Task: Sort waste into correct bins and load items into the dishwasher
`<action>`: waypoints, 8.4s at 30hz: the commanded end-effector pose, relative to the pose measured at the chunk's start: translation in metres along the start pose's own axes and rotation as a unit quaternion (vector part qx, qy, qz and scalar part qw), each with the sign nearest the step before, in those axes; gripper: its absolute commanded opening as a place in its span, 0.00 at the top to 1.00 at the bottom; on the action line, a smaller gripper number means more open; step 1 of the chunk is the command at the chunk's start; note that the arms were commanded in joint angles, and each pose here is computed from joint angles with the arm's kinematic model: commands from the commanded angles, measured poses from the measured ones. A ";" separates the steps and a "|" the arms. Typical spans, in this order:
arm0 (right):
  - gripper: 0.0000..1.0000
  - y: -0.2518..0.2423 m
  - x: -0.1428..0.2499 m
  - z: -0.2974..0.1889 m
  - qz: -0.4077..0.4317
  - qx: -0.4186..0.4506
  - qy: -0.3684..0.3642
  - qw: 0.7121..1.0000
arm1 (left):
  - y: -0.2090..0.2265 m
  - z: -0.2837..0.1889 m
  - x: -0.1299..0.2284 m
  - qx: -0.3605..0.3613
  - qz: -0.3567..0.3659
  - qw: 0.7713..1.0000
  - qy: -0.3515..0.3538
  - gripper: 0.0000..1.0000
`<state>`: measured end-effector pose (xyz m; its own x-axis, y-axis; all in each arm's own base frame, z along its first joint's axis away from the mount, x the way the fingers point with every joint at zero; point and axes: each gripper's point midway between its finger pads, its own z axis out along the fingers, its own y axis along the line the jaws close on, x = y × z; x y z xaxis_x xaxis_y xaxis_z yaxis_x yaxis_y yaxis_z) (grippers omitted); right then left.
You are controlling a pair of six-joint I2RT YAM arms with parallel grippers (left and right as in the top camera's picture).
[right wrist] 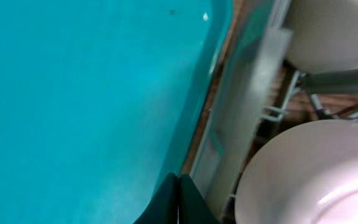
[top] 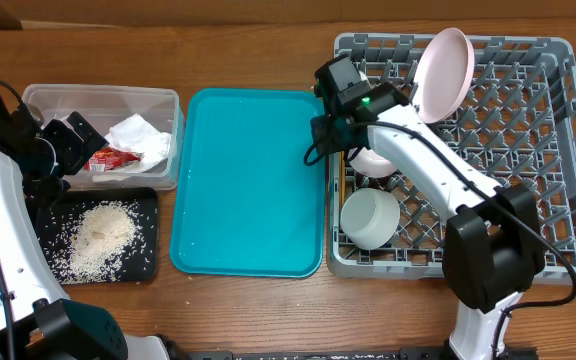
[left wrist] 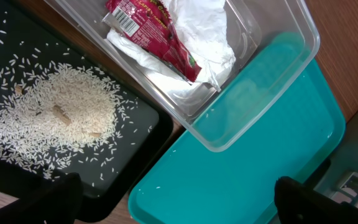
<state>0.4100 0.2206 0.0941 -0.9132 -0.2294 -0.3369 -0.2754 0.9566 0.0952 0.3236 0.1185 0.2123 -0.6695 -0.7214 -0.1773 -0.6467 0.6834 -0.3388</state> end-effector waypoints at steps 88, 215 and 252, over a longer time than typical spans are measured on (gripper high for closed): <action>0.00 0.143 0.126 -0.068 -0.119 -0.018 0.171 0.978 | 0.001 -0.008 -0.006 -0.006 -0.003 1.000 -0.017 0.00; 0.00 -0.116 0.168 -0.153 0.036 0.030 -0.568 0.822 | -0.092 -0.164 0.121 0.154 0.223 0.943 -0.193 0.00; 0.00 -0.116 0.168 -0.153 0.036 0.030 -0.568 0.822 | -0.026 -0.026 0.133 0.338 0.173 0.754 -0.537 0.00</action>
<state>0.2424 0.0440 0.1711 -0.0519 0.1152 -0.9920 -0.1863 0.9748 0.1229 0.2376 0.0063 0.2426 0.1829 -0.4648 -0.8663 0.1023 0.8854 -0.4534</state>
